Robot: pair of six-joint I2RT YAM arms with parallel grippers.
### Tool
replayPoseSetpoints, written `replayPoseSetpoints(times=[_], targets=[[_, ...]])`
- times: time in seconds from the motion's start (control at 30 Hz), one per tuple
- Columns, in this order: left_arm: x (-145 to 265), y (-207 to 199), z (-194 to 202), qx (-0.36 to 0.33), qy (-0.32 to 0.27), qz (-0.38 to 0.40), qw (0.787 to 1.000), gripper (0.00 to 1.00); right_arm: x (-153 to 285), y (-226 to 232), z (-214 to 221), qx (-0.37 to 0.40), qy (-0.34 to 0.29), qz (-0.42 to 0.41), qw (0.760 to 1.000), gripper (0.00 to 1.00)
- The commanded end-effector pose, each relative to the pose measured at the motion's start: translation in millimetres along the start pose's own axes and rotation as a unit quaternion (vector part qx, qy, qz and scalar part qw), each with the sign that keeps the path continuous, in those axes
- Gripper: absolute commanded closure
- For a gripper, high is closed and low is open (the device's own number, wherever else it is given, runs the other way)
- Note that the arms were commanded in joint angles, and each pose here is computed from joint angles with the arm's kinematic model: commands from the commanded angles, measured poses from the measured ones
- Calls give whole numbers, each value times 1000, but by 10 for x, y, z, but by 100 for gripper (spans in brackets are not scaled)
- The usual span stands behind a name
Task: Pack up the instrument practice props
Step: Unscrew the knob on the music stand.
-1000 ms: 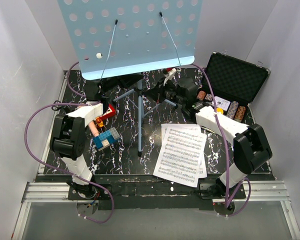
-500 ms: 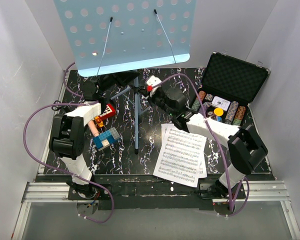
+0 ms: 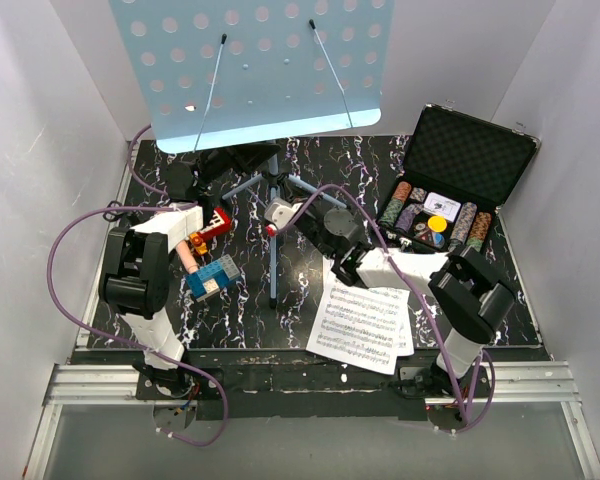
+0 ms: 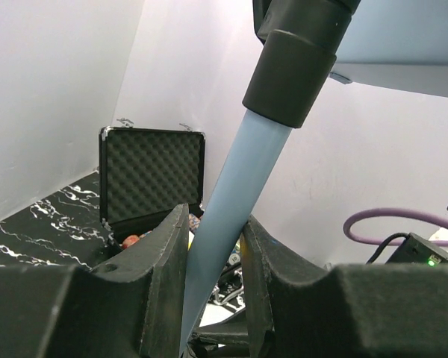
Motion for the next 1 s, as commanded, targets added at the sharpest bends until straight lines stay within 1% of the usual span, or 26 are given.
replayPoseSetpoints(times=[0.0,0.1,0.17,0.27,0.33,0.37,0.4,0.43,0.53,0.6,0.67,0.73,0.77,0.83,0.87,0.9,0.93,0.97], targets=[[-37,-154,109,81,20,12,996,100,44,134,255,109,38,0,993,99],[-41,-166,95,80,17,17,997,100,28,139,251,125,42,9,991,99],[-45,-170,97,81,16,17,996,100,20,135,232,123,41,19,991,97],[-53,-168,84,79,15,18,997,100,53,62,163,104,43,57,992,91],[-52,-155,78,76,15,14,997,100,124,88,101,97,42,61,992,81],[-53,-144,86,75,17,11,997,100,171,85,59,96,39,67,992,74],[-52,-136,94,74,19,10,997,100,209,60,17,88,38,84,992,69],[-53,-132,94,74,19,8,997,100,254,0,-20,76,40,109,990,60],[-51,-119,99,74,16,4,997,100,394,-121,-121,32,52,145,987,48],[-51,-106,107,75,15,2,997,100,463,-180,-168,-1,67,143,987,45],[-53,-87,116,75,14,-1,997,100,517,-254,-263,-40,70,143,986,42],[-54,-73,109,75,12,-3,997,100,576,-345,-355,-84,76,152,982,38],[-59,-78,107,74,11,-3,997,100,604,-352,-371,-107,91,148,979,37],[-62,-76,100,72,11,-5,997,100,701,-374,-432,-188,124,122,966,36],[-57,-68,98,70,10,-7,997,100,743,-352,-430,-245,146,104,953,36],[-65,-73,91,68,10,-7,998,100,776,-380,-465,-315,158,96,931,36],[-61,-70,95,68,10,-9,998,100,830,-352,-425,-363,184,77,910,36],[-59,-63,88,68,9,-11,998,100,869,-340,-405,-419,191,77,885,36]])
Point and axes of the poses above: each gripper's point midway between its finger pads, its own x axis back along the fingers, its own y axis along the line the jaws close on, z = x × y, the point moved 5 cm from there along x, back along the fingers, and after that the axes turned 11 degrees about -x, right-handed, at the moved point
